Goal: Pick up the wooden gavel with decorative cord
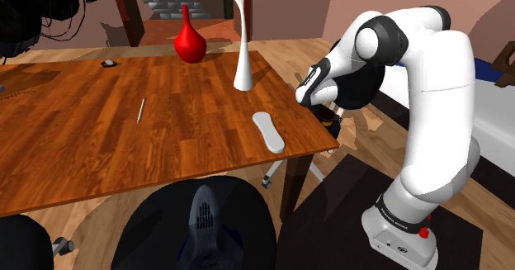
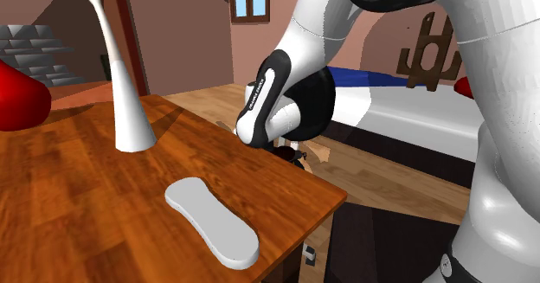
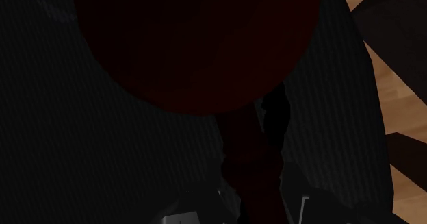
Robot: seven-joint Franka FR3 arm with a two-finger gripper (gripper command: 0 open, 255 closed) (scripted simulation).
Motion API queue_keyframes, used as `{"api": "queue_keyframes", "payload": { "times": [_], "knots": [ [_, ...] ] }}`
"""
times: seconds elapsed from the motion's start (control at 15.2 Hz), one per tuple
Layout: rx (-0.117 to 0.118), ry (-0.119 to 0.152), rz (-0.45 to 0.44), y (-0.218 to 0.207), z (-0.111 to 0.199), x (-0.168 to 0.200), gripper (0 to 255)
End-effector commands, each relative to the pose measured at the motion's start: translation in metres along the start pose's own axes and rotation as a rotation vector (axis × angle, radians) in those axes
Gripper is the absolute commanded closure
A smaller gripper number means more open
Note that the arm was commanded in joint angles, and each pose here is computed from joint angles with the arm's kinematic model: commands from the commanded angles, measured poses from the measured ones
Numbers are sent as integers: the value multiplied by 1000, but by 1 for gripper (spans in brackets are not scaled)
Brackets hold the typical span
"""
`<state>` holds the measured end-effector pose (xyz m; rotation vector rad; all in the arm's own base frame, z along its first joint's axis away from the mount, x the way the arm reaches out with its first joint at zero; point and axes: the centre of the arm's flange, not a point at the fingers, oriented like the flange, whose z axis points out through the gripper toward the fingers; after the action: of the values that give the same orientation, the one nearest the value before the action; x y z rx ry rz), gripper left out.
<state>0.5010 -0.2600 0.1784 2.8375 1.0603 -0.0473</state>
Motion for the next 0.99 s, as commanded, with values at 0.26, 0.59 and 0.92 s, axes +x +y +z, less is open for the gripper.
{"api": "queue_keyframes", "payload": {
  "times": [0.26,0.59,0.92],
  "knots": [
    [1,-1,0,1,-11,-1,255],
    [1,-1,0,4,-37,-3,255],
    [1,-1,0,6,-63,-4,255]
  ]
}}
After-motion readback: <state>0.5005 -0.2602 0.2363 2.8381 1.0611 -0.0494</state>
